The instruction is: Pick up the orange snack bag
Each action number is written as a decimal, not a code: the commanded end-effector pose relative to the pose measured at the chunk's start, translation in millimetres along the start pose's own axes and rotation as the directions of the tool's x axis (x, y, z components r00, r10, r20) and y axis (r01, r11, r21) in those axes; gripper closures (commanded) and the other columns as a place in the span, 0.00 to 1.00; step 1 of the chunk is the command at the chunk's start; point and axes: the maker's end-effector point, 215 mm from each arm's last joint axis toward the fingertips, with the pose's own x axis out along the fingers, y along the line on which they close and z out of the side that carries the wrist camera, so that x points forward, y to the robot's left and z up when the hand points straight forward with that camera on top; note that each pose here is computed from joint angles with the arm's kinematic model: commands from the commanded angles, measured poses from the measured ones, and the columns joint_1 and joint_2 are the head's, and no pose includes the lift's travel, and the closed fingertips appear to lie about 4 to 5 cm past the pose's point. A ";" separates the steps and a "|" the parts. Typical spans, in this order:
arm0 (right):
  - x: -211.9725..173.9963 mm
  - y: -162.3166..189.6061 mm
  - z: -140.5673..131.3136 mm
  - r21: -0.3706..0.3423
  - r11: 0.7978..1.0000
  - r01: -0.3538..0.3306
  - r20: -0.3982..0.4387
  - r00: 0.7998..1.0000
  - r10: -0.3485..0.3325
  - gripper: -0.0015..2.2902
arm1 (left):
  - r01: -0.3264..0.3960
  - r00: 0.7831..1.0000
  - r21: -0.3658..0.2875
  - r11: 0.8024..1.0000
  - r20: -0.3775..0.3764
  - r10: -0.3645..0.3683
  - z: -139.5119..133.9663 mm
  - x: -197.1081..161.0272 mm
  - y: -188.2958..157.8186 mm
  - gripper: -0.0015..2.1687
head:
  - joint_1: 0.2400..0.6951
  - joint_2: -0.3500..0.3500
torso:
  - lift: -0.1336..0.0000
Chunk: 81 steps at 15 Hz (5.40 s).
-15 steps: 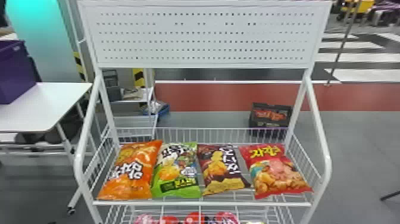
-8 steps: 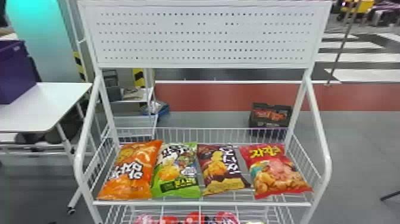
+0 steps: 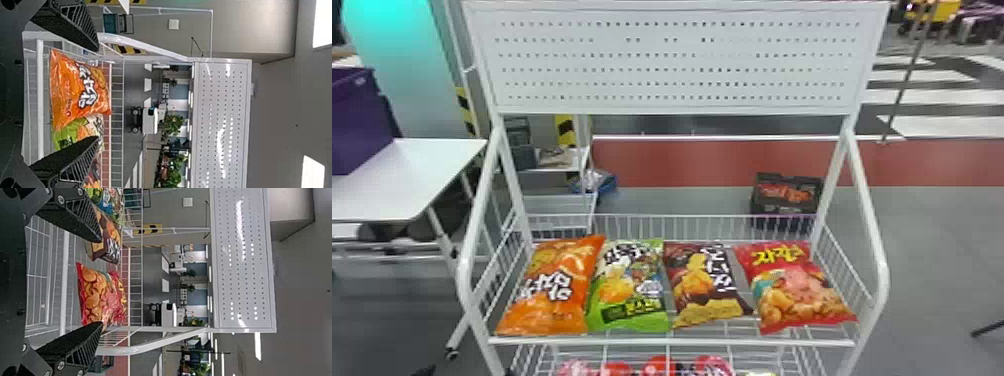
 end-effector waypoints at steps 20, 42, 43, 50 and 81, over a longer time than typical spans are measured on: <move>-1.1 8.6 -1.7 0.005 1.000 -0.011 -0.001 1.000 0.011 0.06 | -0.059 0.955 0.056 0.997 -0.286 0.073 -114.0 204.8 -15.3 0.07 | 0.57 0.50 | 1.00; 1.4 7.9 0.1 0.007 1.000 -0.005 0.007 1.000 0.005 0.06 | -0.068 0.968 -0.011 0.998 -0.242 0.064 -74.2 181.2 -18.0 0.75 | 0.57 0.50 | 1.00; 1.4 7.8 0.1 0.008 1.000 -0.004 0.007 1.000 0.004 0.06 | -0.073 0.973 -0.023 0.997 -0.222 0.066 -60.0 171.1 -13.8 0.75 | 0.57 0.50 | 1.00; 3.6 8.1 -2.0 0.009 1.000 -0.004 0.005 1.000 0.004 0.06 | -0.090 0.981 -0.045 0.995 -0.176 0.080 -34.4 95.8 -2.4 0.75 | 0.57 0.50 | 1.00; 0.1 18.2 -3.9 0.016 1.000 -0.020 -0.002 1.000 0.020 0.06 | -0.102 0.995 -0.042 0.994 0.015 0.102 9.5 -42.1 16.6 0.75 | 0.57 0.50 | 1.00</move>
